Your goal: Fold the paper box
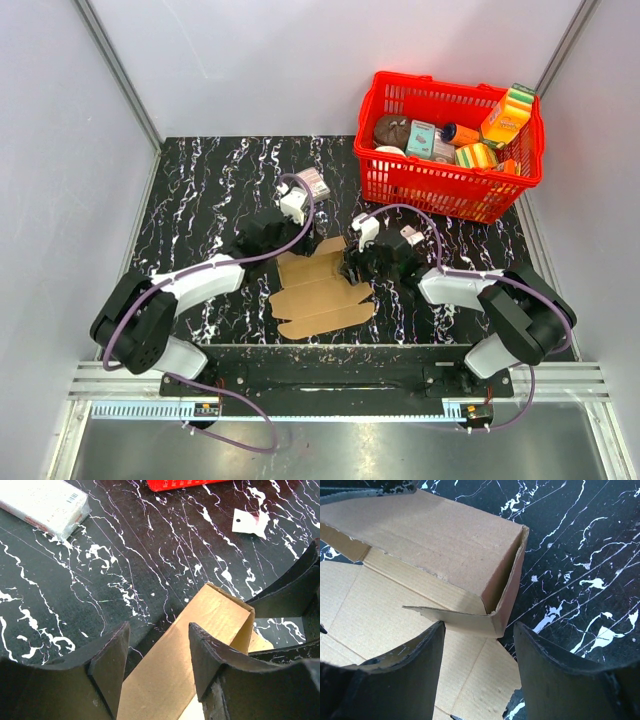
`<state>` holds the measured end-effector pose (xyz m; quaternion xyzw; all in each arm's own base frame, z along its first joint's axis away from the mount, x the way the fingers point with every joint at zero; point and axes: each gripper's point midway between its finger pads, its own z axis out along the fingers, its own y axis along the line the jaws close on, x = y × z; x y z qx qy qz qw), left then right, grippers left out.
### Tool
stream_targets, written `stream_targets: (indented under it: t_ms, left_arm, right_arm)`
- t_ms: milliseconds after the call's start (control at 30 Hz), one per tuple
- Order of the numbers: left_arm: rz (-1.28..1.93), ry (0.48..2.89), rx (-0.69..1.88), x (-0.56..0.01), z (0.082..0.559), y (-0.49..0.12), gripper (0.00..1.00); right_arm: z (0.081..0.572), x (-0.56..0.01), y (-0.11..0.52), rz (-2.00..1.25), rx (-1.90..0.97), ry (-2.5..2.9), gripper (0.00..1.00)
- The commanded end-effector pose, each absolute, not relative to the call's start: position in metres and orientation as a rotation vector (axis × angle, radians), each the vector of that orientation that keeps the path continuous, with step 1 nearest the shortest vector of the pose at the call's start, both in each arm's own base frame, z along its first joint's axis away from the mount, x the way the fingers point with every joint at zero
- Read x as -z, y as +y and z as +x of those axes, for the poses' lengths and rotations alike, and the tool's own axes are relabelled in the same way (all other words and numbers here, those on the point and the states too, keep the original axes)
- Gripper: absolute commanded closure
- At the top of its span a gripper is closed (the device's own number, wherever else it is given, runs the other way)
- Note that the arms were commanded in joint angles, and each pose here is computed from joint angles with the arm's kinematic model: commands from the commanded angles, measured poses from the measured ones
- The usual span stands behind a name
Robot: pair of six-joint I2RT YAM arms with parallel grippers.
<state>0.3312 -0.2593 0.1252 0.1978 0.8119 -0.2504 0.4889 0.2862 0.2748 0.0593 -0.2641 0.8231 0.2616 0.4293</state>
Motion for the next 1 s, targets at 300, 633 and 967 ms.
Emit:
stream_targets:
  t_ms: [300,633,967]
  left_arm:
    - [0.534,1.938,0.682,-0.125,0.34,-0.273,0.46]
    - [0.562,1.952,0.714,-0.118,0.337,-0.278,0.48]
    - [0.571,1.954,0.706,-0.12,0.34,-0.278,0.47]
  right_arm:
    - [0.301,-0.065,0.29,-0.713,-0.651,1.94,0.36]
    - [0.305,-0.064,0.296,-0.719,-0.675,1.915,0.39]
    - [0.308,-0.06,0.3,-0.728,-0.685,1.909,0.4]
